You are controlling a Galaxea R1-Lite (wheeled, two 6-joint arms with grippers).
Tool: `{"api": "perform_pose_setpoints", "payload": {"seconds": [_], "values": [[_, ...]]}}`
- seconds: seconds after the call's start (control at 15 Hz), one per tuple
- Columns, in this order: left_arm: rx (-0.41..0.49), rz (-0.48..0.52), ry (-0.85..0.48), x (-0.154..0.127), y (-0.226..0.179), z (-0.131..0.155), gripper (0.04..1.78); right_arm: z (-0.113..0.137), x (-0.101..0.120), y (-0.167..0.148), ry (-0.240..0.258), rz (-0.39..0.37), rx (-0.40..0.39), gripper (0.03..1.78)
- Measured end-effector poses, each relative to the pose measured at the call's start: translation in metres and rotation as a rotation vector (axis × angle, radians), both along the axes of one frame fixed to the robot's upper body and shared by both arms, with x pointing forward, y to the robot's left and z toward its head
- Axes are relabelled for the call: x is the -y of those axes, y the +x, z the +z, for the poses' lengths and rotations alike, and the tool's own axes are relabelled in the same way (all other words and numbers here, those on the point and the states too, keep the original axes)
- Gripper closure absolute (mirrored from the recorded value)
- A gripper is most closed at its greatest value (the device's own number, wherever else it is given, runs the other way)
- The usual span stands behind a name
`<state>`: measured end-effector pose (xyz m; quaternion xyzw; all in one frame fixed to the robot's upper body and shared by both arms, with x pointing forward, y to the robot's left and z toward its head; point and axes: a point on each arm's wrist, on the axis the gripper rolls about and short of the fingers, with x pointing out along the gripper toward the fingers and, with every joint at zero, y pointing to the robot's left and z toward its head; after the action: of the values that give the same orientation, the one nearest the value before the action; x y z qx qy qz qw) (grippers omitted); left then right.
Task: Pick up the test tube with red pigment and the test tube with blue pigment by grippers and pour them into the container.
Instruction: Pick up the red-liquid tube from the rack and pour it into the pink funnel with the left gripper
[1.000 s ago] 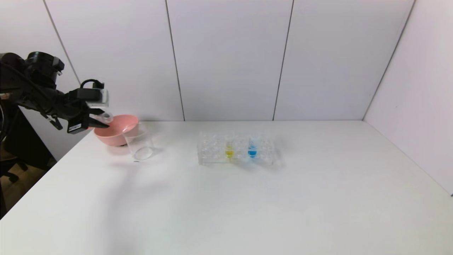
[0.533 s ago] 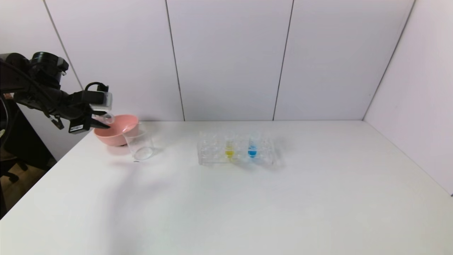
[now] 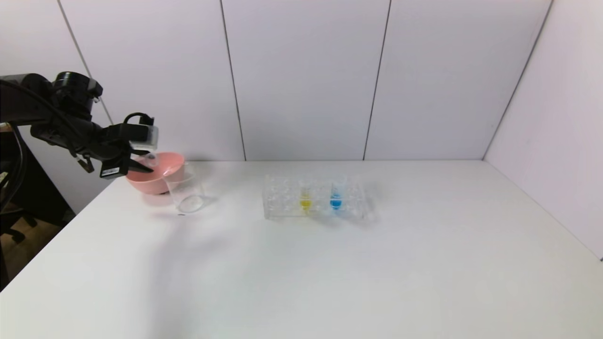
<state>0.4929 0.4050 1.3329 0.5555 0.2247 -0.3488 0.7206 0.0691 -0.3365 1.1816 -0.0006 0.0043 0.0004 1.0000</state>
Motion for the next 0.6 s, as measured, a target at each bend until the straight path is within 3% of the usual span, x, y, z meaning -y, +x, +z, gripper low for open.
{"api": "perform_pose_setpoints", "payload": {"seconds": [0.6], "values": [[-0.022, 0.01, 0.047, 0.011, 0.005, -0.004, 1.32, 0.0, 0.0, 0.0, 0.0, 0.001, 0.0, 0.04]]}}
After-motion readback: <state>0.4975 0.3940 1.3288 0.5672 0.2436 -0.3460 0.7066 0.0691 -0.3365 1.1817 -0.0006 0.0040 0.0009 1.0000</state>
